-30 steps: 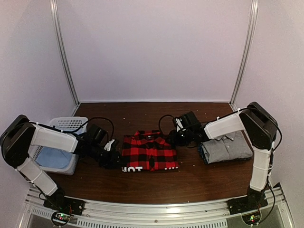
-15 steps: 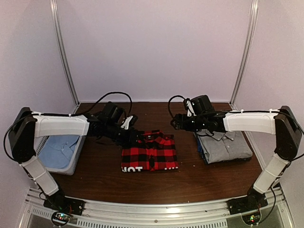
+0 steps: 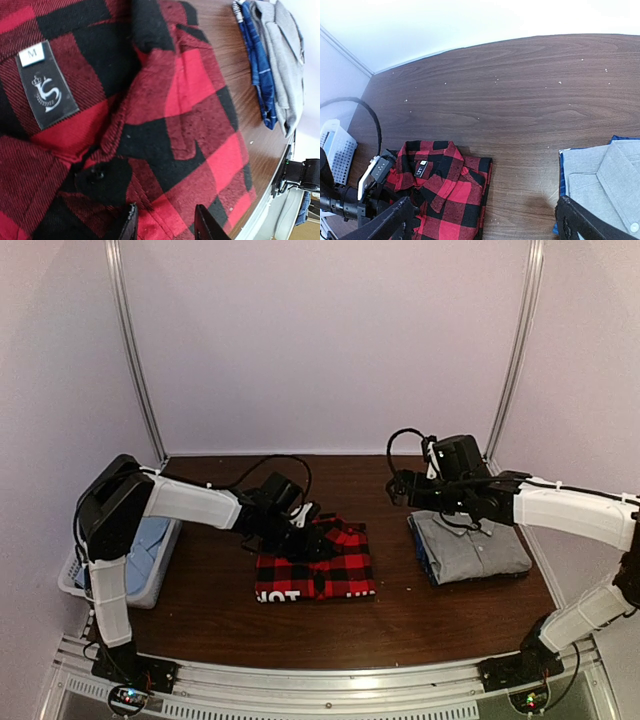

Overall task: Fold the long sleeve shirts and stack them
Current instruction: Move the square-folded shirt to the center of the board.

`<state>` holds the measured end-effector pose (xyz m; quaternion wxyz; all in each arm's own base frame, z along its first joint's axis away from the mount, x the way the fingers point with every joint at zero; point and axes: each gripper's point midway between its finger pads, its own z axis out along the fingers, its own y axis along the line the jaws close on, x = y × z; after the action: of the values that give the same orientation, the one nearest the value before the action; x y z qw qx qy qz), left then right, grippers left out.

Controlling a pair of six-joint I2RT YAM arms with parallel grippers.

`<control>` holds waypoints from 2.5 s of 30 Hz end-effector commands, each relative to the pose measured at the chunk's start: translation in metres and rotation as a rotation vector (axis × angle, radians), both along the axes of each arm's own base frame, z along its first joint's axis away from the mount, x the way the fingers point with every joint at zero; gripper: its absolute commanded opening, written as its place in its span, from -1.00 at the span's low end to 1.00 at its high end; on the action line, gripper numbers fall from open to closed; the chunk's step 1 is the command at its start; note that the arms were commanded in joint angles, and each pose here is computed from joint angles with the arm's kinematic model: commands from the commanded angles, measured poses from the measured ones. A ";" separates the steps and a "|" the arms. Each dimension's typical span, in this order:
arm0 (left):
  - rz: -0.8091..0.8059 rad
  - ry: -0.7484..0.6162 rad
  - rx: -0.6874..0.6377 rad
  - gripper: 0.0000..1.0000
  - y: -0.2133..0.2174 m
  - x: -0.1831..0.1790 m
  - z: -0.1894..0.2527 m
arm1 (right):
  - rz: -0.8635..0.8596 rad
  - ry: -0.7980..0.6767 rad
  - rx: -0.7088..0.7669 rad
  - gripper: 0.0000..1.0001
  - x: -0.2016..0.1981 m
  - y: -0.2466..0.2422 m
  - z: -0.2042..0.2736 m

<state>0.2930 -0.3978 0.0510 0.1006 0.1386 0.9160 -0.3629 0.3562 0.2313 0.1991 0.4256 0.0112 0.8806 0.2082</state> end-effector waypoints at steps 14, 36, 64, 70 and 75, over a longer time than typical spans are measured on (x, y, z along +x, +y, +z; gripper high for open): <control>0.101 0.016 0.139 -0.20 0.066 -0.001 -0.042 | -0.122 -0.023 -0.088 1.00 -0.005 -0.036 0.003; 0.197 0.041 0.259 -0.19 0.184 -0.046 -0.036 | -0.119 0.069 -0.160 1.00 -0.014 -0.042 -0.038; -0.099 0.039 0.107 -0.18 0.076 -0.087 -0.022 | -0.420 0.140 -0.233 1.00 -0.012 -0.151 -0.056; -0.106 -0.012 0.079 -0.18 0.070 -0.079 -0.001 | -0.615 0.145 -0.219 1.00 0.001 -0.222 -0.057; -0.094 -0.074 0.039 -0.18 0.067 -0.073 0.027 | -0.747 0.163 -0.155 1.00 0.001 -0.277 -0.070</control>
<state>0.2116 -0.3165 0.0397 0.0721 0.1798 0.9294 -0.3140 0.3578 -0.0102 0.1365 0.3947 0.2729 0.8768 -0.0305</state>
